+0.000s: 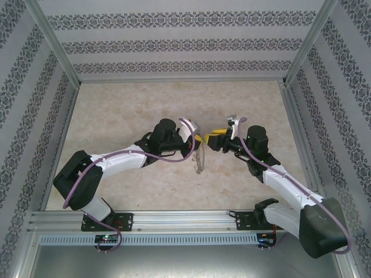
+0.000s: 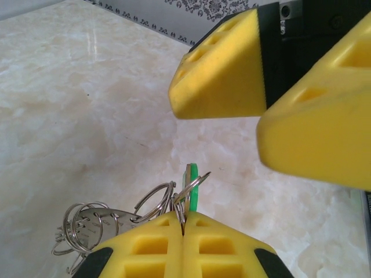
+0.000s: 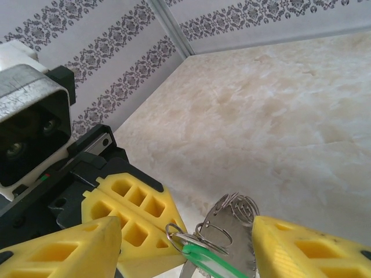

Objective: Put the keys on the keyring

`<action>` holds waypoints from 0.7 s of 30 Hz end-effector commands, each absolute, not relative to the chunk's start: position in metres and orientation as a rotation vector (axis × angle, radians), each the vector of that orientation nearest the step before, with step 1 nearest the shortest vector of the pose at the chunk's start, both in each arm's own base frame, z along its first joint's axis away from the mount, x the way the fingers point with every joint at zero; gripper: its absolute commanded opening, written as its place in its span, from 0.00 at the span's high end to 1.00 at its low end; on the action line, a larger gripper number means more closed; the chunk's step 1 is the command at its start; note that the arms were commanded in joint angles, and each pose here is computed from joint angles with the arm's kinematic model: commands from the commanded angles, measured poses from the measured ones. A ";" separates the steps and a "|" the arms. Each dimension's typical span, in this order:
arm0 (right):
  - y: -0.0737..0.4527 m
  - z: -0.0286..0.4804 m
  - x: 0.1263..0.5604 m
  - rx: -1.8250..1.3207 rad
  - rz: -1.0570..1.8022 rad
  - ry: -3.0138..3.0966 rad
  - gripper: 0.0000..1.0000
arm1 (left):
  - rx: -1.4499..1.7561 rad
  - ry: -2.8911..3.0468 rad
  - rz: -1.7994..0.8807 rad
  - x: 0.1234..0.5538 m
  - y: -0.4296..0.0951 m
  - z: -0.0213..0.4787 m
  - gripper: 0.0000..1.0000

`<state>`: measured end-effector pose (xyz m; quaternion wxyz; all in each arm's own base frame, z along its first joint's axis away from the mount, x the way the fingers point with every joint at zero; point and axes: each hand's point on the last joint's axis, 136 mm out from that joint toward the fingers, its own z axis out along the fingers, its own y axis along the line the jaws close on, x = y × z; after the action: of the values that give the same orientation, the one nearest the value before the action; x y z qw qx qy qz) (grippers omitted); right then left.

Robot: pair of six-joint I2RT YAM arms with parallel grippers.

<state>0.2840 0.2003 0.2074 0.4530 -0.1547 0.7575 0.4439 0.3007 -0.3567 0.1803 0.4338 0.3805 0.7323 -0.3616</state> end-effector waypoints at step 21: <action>0.202 0.191 0.285 -0.397 1.129 1.902 1.00 | 1.009 1.725 -0.920 0.296 -0.356 0.216 1.00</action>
<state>0.2802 0.2082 0.1863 0.4132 -0.1654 0.7664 0.4632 0.3016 -0.3522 0.1831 0.4265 0.3924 0.7322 -0.3577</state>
